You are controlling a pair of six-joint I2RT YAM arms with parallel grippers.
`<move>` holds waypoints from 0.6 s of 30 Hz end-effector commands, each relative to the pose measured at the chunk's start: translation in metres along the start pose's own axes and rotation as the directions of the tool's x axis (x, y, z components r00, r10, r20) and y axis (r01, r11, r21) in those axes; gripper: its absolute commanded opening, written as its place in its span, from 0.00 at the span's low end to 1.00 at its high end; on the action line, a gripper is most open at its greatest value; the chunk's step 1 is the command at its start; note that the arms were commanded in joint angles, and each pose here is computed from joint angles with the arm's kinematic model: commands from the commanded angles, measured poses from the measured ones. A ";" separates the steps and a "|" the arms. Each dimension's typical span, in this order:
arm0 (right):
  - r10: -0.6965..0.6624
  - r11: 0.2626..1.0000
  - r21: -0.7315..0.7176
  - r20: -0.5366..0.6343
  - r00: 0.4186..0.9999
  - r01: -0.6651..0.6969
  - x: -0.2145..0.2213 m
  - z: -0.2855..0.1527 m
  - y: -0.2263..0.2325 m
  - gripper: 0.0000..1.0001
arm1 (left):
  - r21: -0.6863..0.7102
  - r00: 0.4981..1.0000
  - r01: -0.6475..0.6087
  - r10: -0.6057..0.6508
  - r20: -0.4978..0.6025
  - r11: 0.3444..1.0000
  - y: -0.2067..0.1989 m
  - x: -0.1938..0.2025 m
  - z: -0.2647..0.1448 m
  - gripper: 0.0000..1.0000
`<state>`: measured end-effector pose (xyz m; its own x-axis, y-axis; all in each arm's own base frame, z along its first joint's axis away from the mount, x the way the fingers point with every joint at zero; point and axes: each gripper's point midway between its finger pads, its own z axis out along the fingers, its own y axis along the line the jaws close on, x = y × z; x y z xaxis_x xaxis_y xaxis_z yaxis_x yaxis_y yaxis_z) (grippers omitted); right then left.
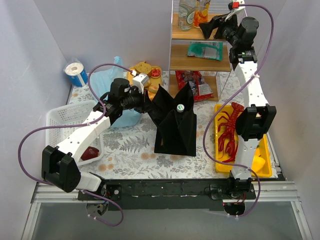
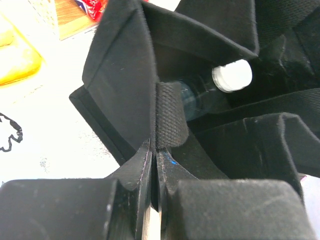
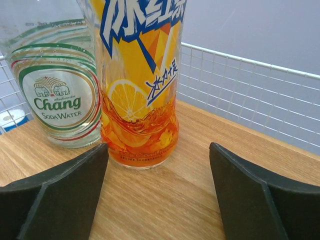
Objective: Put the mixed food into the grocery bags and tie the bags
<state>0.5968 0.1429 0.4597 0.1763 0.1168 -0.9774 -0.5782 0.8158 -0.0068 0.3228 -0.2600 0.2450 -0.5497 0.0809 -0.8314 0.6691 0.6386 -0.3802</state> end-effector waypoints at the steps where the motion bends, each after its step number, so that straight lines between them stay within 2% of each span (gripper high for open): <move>1: -0.002 0.999 -0.033 0.050 0.999 0.004 -0.006 0.011 0.004 0.91 | 0.002 1.000 -0.009 0.009 -0.010 1.000 0.007 0.010 0.004 0.00; 18: -0.022 0.999 -0.028 0.103 0.994 0.025 0.002 0.034 0.016 0.97 | 0.008 0.999 0.019 -0.018 -0.040 1.000 0.014 0.019 0.009 0.00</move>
<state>0.6070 0.1690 0.4670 0.2514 0.1555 -0.9553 -0.5999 0.7996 -0.0277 0.3286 -0.2586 0.2310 -0.5617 0.0802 -0.8234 0.6663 0.6338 -0.3929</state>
